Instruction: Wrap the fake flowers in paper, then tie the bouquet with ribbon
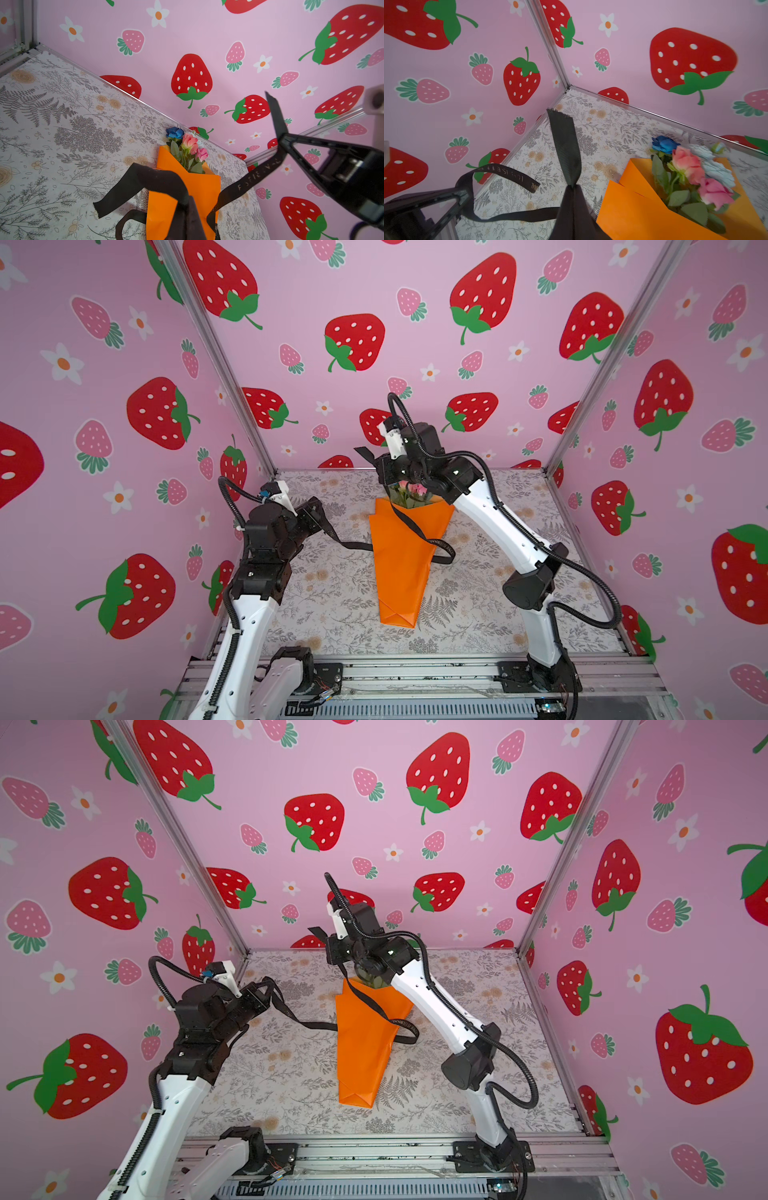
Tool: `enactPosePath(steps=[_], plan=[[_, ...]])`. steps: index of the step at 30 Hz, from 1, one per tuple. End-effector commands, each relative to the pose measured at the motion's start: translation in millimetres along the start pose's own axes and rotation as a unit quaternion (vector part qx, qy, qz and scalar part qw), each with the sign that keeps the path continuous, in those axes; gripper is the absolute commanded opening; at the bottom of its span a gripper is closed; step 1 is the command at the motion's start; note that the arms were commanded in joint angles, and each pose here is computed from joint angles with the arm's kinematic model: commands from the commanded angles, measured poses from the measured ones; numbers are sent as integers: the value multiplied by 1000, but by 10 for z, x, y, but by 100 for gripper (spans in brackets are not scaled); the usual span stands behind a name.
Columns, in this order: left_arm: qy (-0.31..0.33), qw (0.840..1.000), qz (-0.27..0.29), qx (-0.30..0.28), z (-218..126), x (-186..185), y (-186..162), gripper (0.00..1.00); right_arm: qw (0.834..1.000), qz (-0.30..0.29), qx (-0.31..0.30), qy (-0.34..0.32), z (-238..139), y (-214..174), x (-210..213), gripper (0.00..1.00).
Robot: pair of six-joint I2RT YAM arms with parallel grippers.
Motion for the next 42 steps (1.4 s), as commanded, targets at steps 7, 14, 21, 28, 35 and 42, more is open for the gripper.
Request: enactPosePath(steps=[7, 14, 21, 28, 35, 42], plan=[[-47, 998, 23, 40, -20, -126, -332, 0, 990, -12, 27, 134, 864, -578, 663, 0], [-70, 993, 26, 91, -55, -132, -686, 0, 977, -1, 82, 196, 1148, -1085, 973, 0], [-85, 989, 35, 120, -56, -184, -861, 0, 955, 15, 148, 258, 1337, -1620, 1230, 0], [-73, 988, 32, 131, 26, -135, -928, 0, 961, 16, 167, 221, 1312, -1656, 1031, 48], [-57, 989, 48, 124, 91, -172, -859, 0, 985, 24, 138, 105, 905, -1251, 273, 56], [-33, 991, 57, 120, 240, -258, -745, 0, 992, 35, 71, -95, -25, -1156, -345, 57]])
Point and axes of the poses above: each gripper's point midway between its finger pads, its own z axis out along the fingers, its own x axis along the line the jaws close on, y = z × x, the point moved 6 cm from there along -z, back along the fingers, and after that the axes turned 12 degrees about -z, right-handed, at the moved point
